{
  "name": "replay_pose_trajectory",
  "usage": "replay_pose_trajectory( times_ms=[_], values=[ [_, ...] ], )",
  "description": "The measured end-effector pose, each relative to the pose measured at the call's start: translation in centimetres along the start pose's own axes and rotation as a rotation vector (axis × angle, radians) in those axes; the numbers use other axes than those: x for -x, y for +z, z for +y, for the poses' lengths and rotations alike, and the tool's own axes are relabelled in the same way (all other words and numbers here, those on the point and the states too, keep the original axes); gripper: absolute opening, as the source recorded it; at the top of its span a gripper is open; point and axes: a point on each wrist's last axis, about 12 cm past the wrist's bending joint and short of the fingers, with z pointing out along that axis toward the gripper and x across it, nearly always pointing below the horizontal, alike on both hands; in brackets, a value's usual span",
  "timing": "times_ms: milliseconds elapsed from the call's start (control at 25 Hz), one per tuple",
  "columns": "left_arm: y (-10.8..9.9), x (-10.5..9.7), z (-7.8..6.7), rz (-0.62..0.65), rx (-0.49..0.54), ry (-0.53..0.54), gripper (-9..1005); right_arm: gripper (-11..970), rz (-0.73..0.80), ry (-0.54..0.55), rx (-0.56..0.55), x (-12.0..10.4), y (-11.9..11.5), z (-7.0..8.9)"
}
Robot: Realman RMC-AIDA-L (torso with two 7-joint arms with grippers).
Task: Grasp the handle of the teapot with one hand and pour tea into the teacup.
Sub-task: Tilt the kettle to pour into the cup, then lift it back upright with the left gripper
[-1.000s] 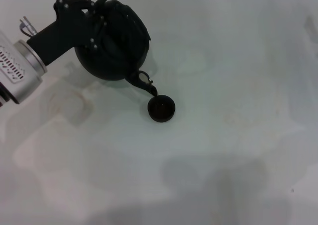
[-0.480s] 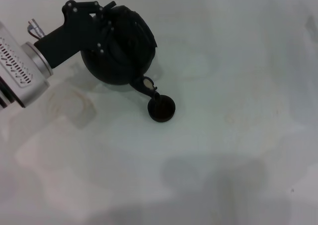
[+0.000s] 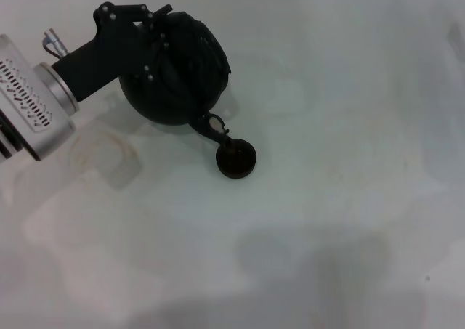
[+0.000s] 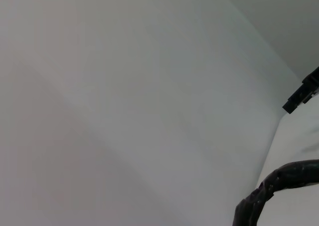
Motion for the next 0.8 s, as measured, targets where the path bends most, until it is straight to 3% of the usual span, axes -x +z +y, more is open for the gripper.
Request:
replay_pose_trajectory(
  times_ms=[800],
  values=[
    [0.13,0.09,-0.12,-0.005,-0.016,0.013,102,856,0.001,0.000,0.000,-0.01,0.00,0.00]
  ],
)
